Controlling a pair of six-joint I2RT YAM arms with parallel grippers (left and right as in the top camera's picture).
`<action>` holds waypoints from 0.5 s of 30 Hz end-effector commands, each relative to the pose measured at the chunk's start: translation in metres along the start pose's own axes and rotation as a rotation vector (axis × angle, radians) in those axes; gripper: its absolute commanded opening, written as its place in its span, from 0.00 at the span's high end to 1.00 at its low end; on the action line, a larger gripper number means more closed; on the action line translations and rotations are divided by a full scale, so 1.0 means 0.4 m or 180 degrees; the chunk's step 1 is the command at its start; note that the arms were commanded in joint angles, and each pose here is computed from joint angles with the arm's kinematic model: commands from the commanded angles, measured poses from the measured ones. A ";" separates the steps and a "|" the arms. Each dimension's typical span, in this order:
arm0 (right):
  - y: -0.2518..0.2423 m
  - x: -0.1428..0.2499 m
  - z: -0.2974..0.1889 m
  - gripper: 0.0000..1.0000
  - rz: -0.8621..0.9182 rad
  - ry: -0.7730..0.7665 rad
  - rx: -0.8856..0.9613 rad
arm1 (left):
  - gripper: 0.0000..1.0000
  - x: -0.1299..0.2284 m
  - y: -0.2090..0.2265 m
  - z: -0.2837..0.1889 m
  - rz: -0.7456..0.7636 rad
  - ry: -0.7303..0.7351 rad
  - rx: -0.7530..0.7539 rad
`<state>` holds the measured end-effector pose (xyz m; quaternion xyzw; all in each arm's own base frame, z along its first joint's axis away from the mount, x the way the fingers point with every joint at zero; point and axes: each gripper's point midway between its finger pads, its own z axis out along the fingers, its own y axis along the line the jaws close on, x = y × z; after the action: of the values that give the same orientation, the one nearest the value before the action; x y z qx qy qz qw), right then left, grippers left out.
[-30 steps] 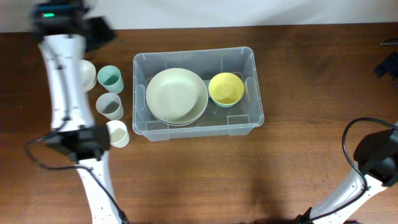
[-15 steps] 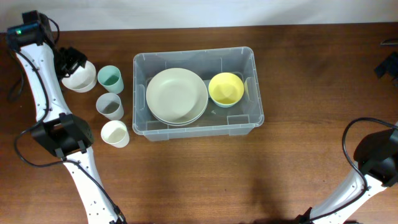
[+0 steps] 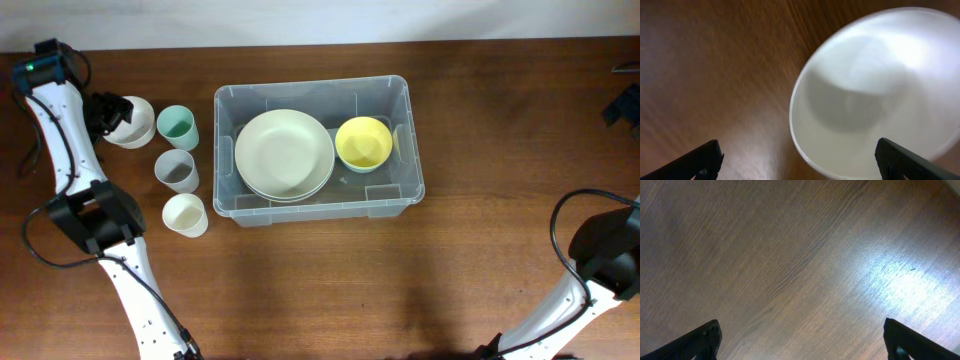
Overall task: Pack container
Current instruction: 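Grasp the white bowl's rim with the left gripper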
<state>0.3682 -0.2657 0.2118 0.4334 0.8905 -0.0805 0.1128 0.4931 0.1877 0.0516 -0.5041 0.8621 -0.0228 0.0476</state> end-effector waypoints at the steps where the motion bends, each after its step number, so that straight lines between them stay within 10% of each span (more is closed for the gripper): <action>1: -0.012 -0.001 0.018 0.01 0.0030 0.0039 0.0058 | 0.01 -0.007 0.001 0.036 -0.0074 0.0025 -0.0007; 15: -0.012 -0.001 0.018 0.01 0.0030 0.0039 0.0058 | 0.11 0.004 0.018 0.136 -0.0081 0.0173 -0.0142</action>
<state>0.3682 -0.2657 0.2118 0.4334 0.8905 -0.0805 0.1128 0.4962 0.1890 0.0137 -0.5109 0.8589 -0.0202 0.0292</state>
